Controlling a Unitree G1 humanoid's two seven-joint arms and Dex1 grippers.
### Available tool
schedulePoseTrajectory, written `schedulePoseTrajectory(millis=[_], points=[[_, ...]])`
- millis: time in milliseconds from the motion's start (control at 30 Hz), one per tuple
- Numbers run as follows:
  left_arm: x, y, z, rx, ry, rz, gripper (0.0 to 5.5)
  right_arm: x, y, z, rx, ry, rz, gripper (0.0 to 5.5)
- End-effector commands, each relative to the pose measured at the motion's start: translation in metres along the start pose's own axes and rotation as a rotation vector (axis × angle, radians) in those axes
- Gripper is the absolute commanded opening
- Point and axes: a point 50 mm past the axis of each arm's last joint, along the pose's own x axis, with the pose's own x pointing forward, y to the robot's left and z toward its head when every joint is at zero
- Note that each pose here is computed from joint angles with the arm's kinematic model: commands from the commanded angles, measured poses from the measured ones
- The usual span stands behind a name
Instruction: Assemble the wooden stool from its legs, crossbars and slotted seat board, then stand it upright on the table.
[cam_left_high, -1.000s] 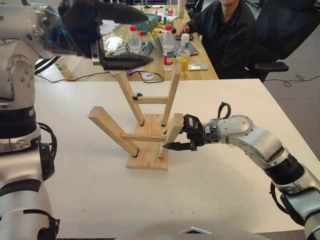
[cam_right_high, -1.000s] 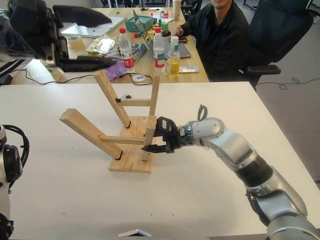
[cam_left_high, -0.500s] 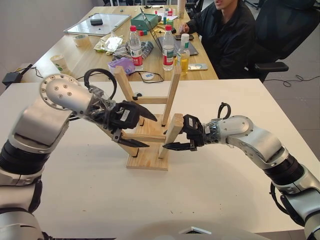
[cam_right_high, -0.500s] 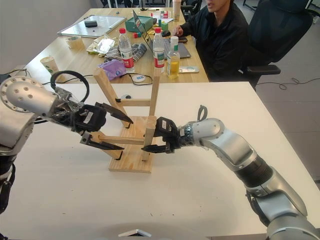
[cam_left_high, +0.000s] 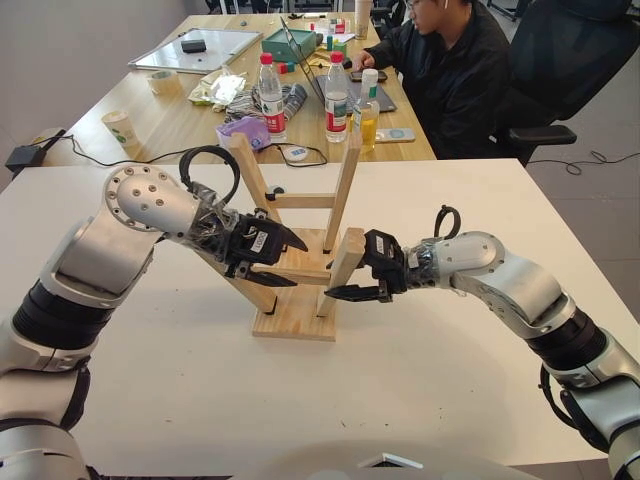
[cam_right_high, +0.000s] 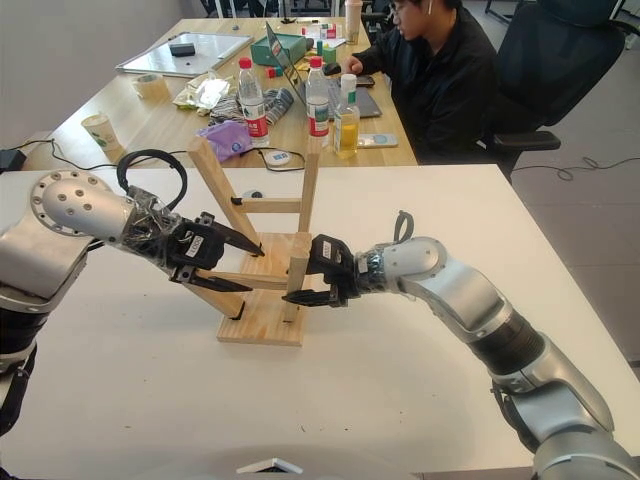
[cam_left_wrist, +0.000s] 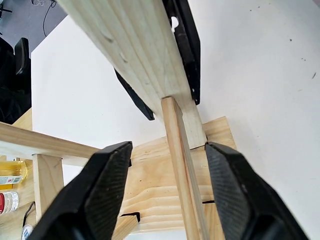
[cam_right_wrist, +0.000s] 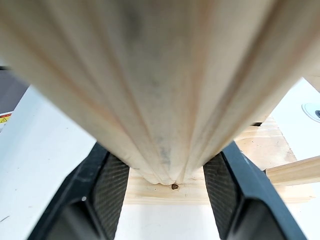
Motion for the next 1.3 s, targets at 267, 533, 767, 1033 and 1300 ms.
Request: schedulePoseTrajectory(millis=[267, 533, 767, 1033, 1300], points=[[0.014, -0.014, -0.032, -0.122, 0.08, -0.064, 0.58, 0.002, 0.019, -0.086, 0.293, 0.421, -0.038, 2.06], [0.023, -0.021, -0.043, -0.153, 0.097, -0.103, 0.0, 0.002, 0.019, -0.085, 0.296, 0.418, -0.044, 2.06], [0.032, -0.029, -0.053, -0.187, 0.108, -0.13, 0.0, 0.003, 0.018, -0.084, 0.294, 0.418, -0.041, 2.06], [0.041, -0.037, -0.057, -0.222, 0.103, -0.158, 0.0, 0.004, 0.017, -0.081, 0.284, 0.416, -0.032, 2.06], [0.049, -0.049, -0.063, -0.264, 0.109, -0.197, 0.0, 0.001, 0.011, -0.077, 0.289, 0.399, -0.058, 2.06]])
